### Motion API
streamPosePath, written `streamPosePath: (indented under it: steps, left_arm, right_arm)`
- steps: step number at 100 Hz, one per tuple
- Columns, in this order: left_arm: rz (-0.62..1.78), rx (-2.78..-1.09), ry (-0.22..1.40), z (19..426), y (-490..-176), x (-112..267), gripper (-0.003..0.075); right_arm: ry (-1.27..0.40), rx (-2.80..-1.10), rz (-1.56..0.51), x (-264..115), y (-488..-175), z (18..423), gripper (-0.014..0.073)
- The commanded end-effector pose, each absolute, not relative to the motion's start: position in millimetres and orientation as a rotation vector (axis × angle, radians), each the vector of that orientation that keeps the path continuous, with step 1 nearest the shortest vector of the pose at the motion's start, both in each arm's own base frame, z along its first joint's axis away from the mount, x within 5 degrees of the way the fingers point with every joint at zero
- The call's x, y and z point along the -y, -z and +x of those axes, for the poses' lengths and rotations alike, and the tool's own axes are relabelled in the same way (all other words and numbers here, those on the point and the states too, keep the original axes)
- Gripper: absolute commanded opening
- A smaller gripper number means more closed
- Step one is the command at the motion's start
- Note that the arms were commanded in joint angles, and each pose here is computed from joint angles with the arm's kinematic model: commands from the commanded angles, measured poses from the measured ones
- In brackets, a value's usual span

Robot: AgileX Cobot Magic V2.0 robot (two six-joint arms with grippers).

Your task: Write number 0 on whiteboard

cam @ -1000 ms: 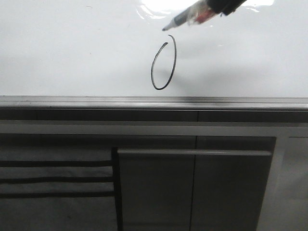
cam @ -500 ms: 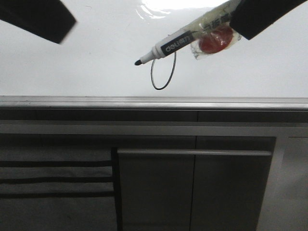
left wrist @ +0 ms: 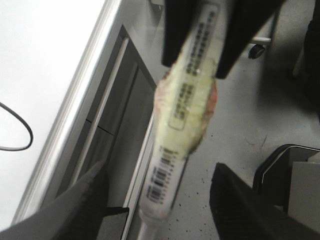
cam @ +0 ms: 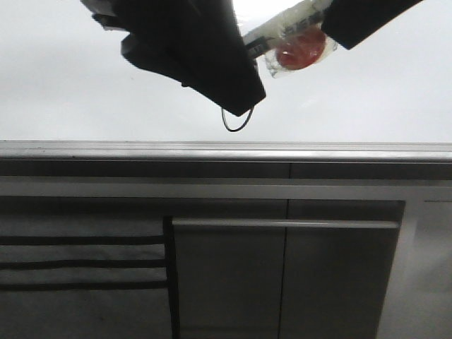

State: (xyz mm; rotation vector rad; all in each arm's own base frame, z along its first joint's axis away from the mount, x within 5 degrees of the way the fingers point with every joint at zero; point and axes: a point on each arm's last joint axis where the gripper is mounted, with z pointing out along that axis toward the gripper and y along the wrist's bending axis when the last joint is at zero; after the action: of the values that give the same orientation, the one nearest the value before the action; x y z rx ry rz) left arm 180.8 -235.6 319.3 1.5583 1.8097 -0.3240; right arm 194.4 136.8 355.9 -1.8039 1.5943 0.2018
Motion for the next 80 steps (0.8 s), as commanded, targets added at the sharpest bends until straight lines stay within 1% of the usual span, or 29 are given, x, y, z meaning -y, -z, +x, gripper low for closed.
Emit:
streamPosePath:
  steps: [1, 7, 19, 31, 40, 57, 64, 69, 76, 80]
  left_arm:
    - [1.473, -1.713, 0.351, 180.2, -343.3, 238.0, 0.0380]
    - [1.473, -1.713, 0.351, 180.2, -343.3, 238.0, 0.0339]
    - [1.473, -1.713, 0.351, 180.2, -343.3, 238.0, 0.0230]
    - [1.473, -1.713, 0.351, 180.2, -343.3, 238.0, 0.0151]
    - [1.473, -1.713, 0.351, 180.2, -343.3, 238.0, 0.0113]
    - [1.473, -1.713, 0.351, 180.2, -343.3, 238.0, 0.0070]
    - [1.473, -1.713, 0.351, 180.2, -343.3, 238.0, 0.0057]
    - [1.473, -1.713, 0.351, 180.2, -343.3, 238.0, 0.0049]
    - [1.473, -1.713, 0.351, 180.2, -343.3, 238.0, 0.0040]
    - [1.473, -1.713, 0.351, 180.2, -343.3, 238.0, 0.0039]
  right_arm:
    - [-0.195, -1.532, -1.744, -137.2, -372.3, 190.3, -0.0047]
    - [-0.200, -1.533, -1.744, -137.4, -372.3, 190.1, -0.0047]
    - [-0.200, -1.533, -1.744, -137.4, -372.3, 190.1, -0.0047]
    - [-0.200, -1.533, -1.744, -137.4, -372.3, 190.1, -0.0047]
    - [-0.206, -1.535, -1.749, -137.4, -371.9, 189.5, -0.0047]
    - [-0.210, -1.549, -1.728, -137.5, -372.4, 190.1, -0.0036]
    - [-0.212, -1.555, -1.720, -137.5, -372.5, 190.3, 0.0020]
    - [-0.211, -1.557, -1.719, -137.1, -372.5, 190.6, 0.0093]
    - [-0.215, -1.564, -1.713, -137.1, -372.5, 190.6, 0.0223]
    - [-0.216, -1.571, -1.701, -136.8, -373.2, 191.1, 0.0271]
